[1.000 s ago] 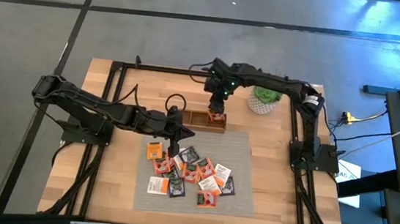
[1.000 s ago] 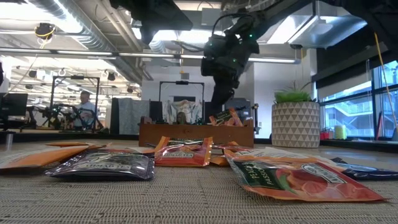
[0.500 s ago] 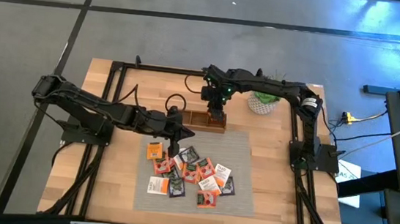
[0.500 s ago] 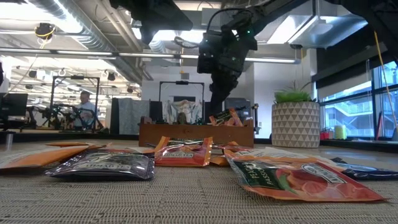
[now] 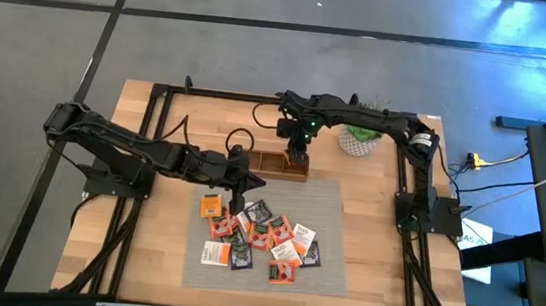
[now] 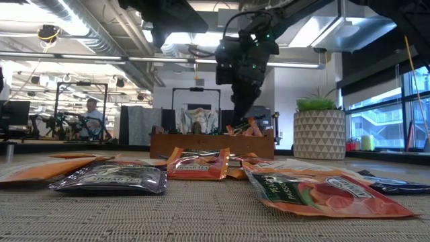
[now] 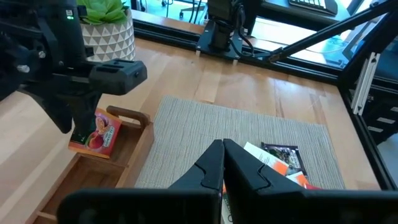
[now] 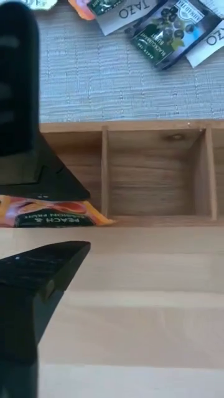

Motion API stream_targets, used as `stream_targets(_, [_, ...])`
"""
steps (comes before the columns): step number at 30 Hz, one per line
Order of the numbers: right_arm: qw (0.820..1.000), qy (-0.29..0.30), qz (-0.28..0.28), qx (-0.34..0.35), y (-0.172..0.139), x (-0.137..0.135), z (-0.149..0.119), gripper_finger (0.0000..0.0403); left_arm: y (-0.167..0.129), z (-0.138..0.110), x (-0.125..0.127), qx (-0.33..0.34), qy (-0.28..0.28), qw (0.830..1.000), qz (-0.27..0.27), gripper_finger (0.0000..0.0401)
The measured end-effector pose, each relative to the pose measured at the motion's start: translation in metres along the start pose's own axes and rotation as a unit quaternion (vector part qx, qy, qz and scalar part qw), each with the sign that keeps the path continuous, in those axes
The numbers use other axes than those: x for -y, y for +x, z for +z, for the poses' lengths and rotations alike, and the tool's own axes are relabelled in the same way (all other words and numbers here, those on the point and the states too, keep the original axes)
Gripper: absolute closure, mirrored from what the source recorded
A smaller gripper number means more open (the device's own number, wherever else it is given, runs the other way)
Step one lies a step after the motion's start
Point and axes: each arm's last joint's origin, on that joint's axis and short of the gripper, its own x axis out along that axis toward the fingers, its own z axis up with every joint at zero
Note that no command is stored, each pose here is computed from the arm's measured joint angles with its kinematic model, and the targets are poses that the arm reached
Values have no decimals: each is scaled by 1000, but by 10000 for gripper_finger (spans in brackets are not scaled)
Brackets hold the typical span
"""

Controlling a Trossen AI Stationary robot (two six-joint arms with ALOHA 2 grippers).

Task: Pick & Place Tea
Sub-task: Put the orange tea bag into the right section of the wooden organizer

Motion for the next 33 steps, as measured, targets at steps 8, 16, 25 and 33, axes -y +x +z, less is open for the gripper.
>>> stream_targets(8, [1000, 11, 15, -20, 14, 3, -3, 302, 0, 0, 0, 0, 0, 1000, 0, 397])
stream_targets(16, [999, 17, 28, -9, 14, 2, -1, 393, 0, -1, 0, -3, 1, 1000, 1, 397])
stream_targets(25, [995, 44, 63, 62, -23, -2, 6, 397, 0, -1, 0, -3, 9, 1000, 1, 397])
stream_targets(33, [988, 63, 51, 130, -49, 6, -12, 400, 0, -1, 1, -3, 4, 1000, -1, 397])
